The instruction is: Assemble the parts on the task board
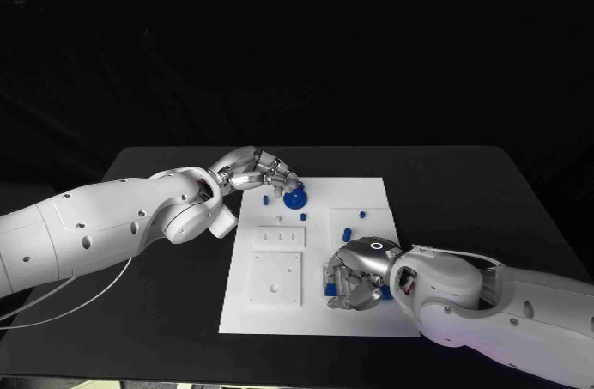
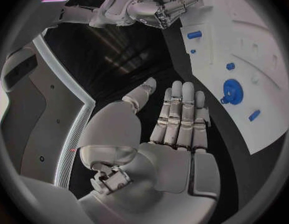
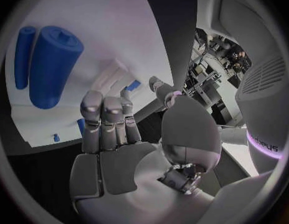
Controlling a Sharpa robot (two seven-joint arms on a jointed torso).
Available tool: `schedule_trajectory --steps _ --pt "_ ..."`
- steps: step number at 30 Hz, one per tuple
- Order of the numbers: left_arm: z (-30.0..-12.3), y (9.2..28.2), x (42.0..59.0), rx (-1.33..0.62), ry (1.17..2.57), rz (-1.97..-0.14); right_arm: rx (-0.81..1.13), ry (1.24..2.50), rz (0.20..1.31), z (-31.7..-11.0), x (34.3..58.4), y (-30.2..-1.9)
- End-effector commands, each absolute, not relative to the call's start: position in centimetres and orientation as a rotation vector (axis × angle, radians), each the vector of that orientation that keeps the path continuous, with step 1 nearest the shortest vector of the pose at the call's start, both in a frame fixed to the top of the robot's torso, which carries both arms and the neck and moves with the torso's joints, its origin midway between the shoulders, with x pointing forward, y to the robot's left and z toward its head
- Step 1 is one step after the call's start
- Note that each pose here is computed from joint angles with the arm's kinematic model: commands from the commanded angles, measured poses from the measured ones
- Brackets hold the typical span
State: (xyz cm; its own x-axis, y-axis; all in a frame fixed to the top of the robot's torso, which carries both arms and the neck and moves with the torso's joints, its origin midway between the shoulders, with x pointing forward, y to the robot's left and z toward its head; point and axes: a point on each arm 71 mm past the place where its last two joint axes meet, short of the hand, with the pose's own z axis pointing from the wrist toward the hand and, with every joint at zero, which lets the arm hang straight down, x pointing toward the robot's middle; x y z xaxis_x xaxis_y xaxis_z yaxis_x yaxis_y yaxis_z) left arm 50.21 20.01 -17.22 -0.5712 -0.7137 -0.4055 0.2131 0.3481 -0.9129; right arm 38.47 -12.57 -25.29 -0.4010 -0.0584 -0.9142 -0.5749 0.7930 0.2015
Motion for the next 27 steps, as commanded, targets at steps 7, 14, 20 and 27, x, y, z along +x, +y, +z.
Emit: schedule_trajectory --steps 7,14,20,27 --pt "-17.15 19.89 50.16 -0.450 1.749 -1.370 -0.475 1.896 0.657 -25.06 38.06 -12.55" --pt "-17.16 19.92 50.16 -0.451 1.750 -1.369 -0.481 1.894 0.657 -25.02 38.00 -12.66" --pt "-17.17 19.94 50.16 -0.451 1.750 -1.368 -0.483 1.903 0.669 -25.02 37.86 -12.66" --pt "-17.17 19.98 50.17 -0.452 1.749 -1.367 -0.489 1.929 0.686 -25.09 37.60 -12.46"
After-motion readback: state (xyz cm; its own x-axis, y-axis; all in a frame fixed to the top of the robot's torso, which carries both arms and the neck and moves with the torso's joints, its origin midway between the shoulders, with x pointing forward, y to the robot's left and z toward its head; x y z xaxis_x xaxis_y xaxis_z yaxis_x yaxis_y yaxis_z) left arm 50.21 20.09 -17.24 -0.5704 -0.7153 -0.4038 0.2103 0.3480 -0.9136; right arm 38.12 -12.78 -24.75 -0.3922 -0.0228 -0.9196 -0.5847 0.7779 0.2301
